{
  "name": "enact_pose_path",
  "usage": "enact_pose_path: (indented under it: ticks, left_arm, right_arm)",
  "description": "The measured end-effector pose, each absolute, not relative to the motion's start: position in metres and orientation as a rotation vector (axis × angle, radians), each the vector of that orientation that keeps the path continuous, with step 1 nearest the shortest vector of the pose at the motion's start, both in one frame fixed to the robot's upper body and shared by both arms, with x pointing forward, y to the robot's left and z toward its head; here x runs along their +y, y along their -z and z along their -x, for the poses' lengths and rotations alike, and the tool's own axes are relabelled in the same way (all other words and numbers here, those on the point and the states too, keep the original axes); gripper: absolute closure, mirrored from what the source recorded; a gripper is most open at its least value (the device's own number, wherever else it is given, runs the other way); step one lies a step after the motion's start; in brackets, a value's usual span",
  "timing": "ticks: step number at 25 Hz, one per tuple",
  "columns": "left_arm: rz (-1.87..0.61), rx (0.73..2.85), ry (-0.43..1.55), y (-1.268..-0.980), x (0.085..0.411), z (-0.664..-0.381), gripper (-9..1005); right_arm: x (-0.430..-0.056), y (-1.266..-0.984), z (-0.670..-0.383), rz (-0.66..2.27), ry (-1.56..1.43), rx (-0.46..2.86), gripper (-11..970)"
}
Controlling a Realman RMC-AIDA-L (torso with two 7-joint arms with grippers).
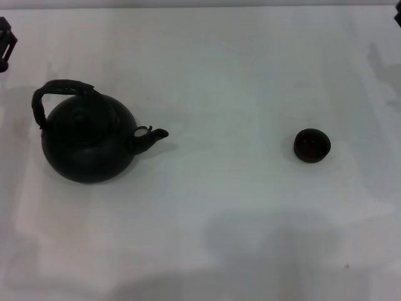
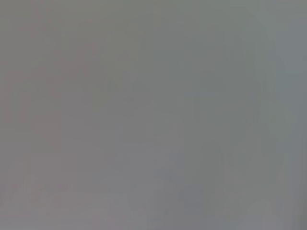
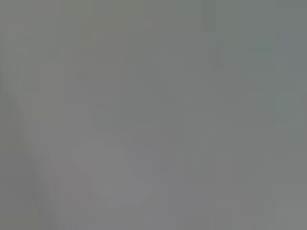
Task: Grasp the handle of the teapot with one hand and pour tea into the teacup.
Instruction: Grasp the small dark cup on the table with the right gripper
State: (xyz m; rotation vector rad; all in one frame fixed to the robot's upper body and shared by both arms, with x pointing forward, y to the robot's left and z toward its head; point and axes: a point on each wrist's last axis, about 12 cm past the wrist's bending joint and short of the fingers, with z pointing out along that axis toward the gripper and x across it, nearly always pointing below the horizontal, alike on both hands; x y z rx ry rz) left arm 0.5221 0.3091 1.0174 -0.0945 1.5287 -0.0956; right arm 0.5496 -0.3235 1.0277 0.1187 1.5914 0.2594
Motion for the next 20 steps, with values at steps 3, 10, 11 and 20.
enact_pose_path:
  ticks: [3, 10, 11, 20]
  left_arm:
    - [0.092, 1.527, 0.098, -1.018, 0.309, -0.523, 108]
    - [0.092, 1.525, 0.096, -1.018, 0.308, -0.523, 108]
    - [0.094, 1.524, 0.095, -1.018, 0.308, -0.523, 109]
    - [0.116, 1.516, 0.07, -1.02, 0.316, -0.524, 109]
  right_arm:
    - [-0.318, -1.034, -0.554, -0.05, -0.335, 1.578, 133]
    - [-0.307, -1.06, -0.576, 0.16, -0.548, 1.592, 134]
    - [-0.306, -1.063, -0.579, 0.194, -0.568, 1.602, 134]
    - [-0.273, -1.112, -0.615, 0.624, -0.62, 1.765, 134]
